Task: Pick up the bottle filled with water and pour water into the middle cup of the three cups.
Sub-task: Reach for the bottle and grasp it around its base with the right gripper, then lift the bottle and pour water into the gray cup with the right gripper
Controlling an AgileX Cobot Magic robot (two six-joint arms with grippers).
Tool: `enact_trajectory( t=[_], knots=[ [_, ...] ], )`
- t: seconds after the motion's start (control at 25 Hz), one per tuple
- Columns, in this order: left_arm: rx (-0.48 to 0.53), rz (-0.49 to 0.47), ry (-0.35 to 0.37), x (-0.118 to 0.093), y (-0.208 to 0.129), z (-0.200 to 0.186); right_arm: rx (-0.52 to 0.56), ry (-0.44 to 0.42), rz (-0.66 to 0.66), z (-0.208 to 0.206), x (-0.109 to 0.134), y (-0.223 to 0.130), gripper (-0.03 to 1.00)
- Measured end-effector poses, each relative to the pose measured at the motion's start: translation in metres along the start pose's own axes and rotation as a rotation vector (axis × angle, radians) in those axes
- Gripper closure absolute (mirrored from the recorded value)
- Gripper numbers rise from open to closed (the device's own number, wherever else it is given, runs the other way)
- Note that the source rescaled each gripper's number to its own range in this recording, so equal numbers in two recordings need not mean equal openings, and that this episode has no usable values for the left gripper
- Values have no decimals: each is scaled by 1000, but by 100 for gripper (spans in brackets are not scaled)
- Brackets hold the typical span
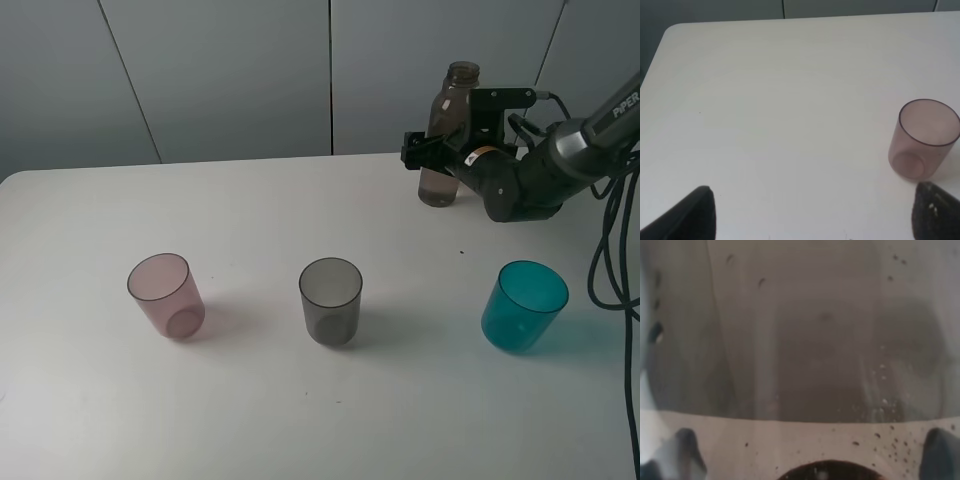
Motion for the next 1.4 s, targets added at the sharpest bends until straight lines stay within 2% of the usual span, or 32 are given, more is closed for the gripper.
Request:
enact_trajectory(
  t=[0.04,0.08,0.12,0.16,0.48,0.64,0.76,0.92,1.08,1.4],
  knots=[
    [0,0,0,0,0,0,0,0,0,0,0,0,34],
    [0,0,0,0,0,0,2,0,-5,0,0,0,74],
    [0,0,0,0,0,0,1,-1,-5,0,-1,0,96],
    [0,0,0,0,0,0,5,-2,-8,0,-1,0,94],
    [0,0,0,0,0,0,14,6,-18,0,0,0,94],
    [0,0,0,0,0,0,63,54,-63,-4,7,7,94],
    [0,0,0,0,0,0,68,143,-158,-12,17,20,96],
    [0,0,0,0,0,0,-8,302,-327,-26,38,51,96],
    [0,0,0,0,0,0,-63,448,-435,-43,58,71,96],
    [0,0,0,0,0,0,-93,659,-662,-61,91,69,96]
  ],
)
Point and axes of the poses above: a point on each arm's last joint axis where the gripper is mounted, z pointing out along that axis toward the gripper, x along the wrist's bending axis when the last joint is at zero, y = z × x, the point moved 1 cm from there along z, pointing out along that axis toward the gripper, and after that the axes turned 4 degrees about z, right-handed, at the moved point
